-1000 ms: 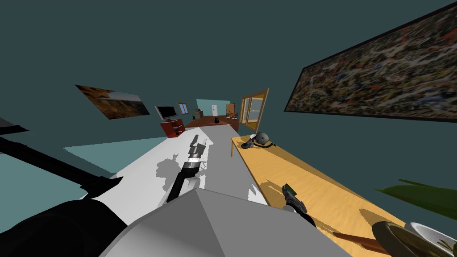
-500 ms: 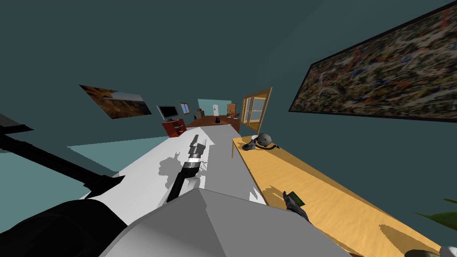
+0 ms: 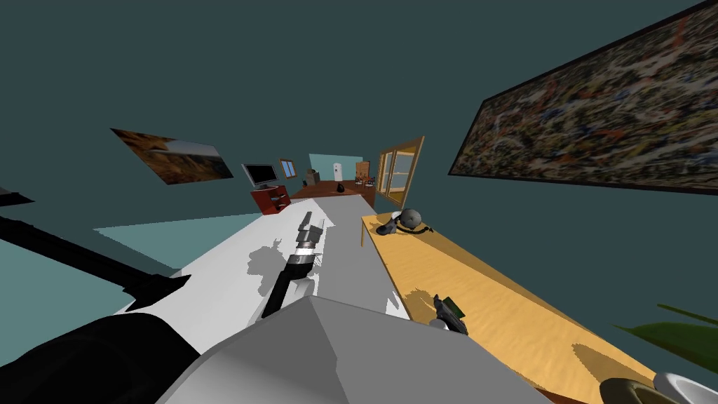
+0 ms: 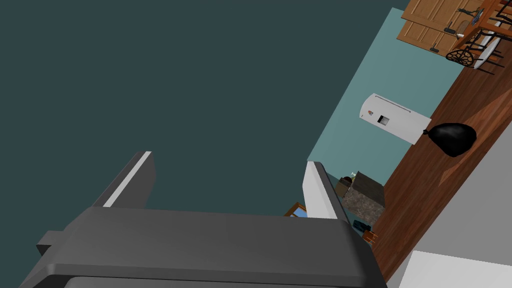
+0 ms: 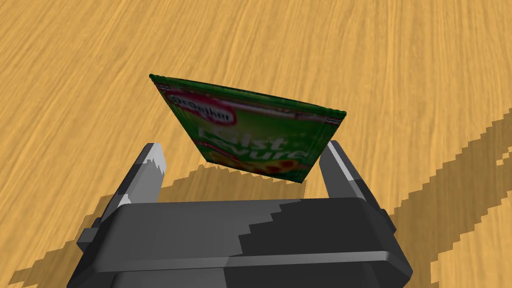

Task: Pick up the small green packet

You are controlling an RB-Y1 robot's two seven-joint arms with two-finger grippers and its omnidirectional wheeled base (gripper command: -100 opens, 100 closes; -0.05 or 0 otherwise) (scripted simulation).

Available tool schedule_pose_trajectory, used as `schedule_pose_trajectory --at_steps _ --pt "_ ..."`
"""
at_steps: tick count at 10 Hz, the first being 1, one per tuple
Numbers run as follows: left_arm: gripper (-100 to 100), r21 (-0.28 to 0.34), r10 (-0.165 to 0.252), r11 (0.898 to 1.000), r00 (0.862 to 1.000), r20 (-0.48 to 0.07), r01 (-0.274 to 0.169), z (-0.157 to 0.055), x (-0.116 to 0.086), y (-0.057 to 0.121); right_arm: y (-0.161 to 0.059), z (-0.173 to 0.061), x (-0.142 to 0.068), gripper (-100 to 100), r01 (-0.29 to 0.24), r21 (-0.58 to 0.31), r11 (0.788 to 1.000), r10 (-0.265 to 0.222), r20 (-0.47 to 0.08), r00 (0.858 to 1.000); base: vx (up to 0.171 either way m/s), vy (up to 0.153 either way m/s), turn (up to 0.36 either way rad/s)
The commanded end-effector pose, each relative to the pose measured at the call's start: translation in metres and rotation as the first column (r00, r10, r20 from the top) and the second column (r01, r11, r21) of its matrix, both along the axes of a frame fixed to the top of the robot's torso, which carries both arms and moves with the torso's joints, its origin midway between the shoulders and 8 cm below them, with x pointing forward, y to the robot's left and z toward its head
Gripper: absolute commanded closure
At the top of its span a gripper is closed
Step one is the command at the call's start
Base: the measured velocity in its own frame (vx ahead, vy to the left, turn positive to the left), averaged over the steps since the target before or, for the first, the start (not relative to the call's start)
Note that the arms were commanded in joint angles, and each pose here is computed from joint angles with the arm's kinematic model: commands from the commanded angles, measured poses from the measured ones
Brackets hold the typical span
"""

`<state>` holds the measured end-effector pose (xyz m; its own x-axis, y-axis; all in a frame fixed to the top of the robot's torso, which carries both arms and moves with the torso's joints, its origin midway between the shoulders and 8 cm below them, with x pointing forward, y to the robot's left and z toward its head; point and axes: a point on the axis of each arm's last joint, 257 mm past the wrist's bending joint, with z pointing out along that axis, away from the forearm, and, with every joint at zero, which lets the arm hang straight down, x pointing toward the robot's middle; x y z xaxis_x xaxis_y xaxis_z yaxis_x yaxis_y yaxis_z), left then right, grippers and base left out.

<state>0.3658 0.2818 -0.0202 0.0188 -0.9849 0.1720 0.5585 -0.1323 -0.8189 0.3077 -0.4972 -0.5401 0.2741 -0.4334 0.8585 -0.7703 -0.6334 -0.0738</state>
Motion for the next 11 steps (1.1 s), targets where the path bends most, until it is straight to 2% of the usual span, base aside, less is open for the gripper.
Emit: schedule_pose_trajectory --at_steps 1,3,5,6,10,11 --pt "0 0.0 0.0 1.0 1.0 0.0 0.0 0.0 0.0 0.0 0.002 0.001 0.001 -100 -0.003 0.0 1.0 0.003 -0.004 1.0 -0.004 -0.032 -0.002" --pt "0 0.0 0.0 1.0 1.0 0.0 0.0 0.0 0.0 0.0 0.024 -0.001 0.012 -100 -0.009 0.0 1.0 0.009 -0.004 1.0 -0.008 -0.075 -0.025" --pt "0 0.0 0.0 1.0 1.0 0.0 0.0 0.0 0.0 0.0 0.023 -0.001 0.011 -100 -0.011 0.0 1.0 0.011 -0.007 1.0 -0.006 -0.042 0.003" --pt "0 0.0 0.0 1.0 1.0 0.0 0.0 0.0 0.0 0.0 0.023 -0.001 0.011 100 -0.01 -0.001 1.0 0.01 -0.005 1.0 -0.001 -0.006 -0.005" --pt "0 0.0 0.0 1.0 1.0 0.0 0.0 0.0 0.0 0.0 0.022 -0.001 0.011 100 -0.01 -0.001 1.0 0.01 -0.006 1.0 0.0 0.0 0.0" --pt "0 0.0 0.0 1.0 1.0 0.0 0.0 0.0 0.0 0.0 0.022 -0.001 0.011 0 -0.009 -0.001 1.0 0.009 -0.006 1.0 0.0 0.0 0.0"
